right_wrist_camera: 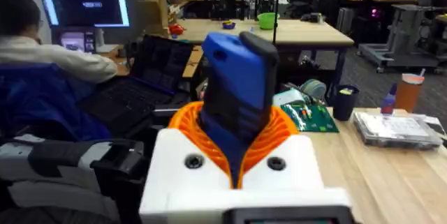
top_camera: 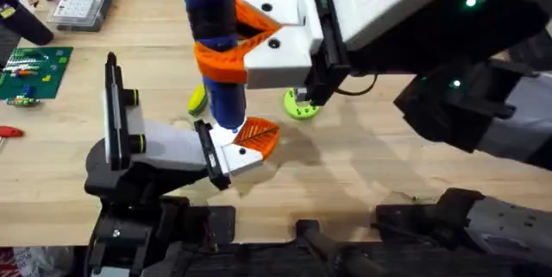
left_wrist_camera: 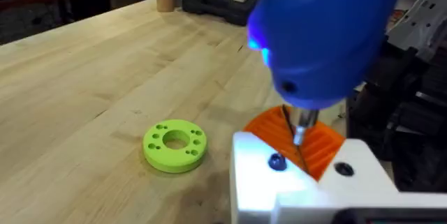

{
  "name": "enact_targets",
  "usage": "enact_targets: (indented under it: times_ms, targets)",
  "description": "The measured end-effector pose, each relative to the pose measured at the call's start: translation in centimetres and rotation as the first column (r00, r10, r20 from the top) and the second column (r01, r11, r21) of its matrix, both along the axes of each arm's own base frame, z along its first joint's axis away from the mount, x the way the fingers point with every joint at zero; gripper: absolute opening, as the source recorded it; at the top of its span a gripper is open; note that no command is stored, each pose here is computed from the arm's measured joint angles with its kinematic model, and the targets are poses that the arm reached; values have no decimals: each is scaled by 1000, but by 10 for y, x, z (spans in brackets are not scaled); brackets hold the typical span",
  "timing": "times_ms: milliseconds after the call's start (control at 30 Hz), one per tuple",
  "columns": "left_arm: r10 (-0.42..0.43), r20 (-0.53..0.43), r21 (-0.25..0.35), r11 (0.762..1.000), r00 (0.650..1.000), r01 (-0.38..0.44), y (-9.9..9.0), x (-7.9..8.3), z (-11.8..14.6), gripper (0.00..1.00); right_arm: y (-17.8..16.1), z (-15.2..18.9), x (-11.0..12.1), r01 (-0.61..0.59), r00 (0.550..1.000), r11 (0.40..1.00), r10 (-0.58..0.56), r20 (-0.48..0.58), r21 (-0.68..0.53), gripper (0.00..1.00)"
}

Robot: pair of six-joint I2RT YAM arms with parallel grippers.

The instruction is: Pick up the gripper from the table and insert it into the empty holder that is missing its gripper. Then pick up a screw, insert it into the mounting hole, and use the screwdriver to tighten it. Finally, clean up the table by picking up the vegetable and placing it into the bucket.

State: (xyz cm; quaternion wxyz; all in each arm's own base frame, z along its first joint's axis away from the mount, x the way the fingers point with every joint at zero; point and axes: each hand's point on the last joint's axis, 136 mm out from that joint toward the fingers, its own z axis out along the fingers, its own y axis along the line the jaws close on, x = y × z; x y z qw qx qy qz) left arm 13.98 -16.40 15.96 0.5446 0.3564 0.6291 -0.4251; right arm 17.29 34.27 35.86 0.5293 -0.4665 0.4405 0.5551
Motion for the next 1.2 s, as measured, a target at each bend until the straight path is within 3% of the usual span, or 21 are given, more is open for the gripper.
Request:
enact_targets:
  times_ms: [1200]
  targets:
    - [0,0,0,1000,1000,0,0,0,0,4,6,-13,3,-8,1000,1000,9,14,-29,21]
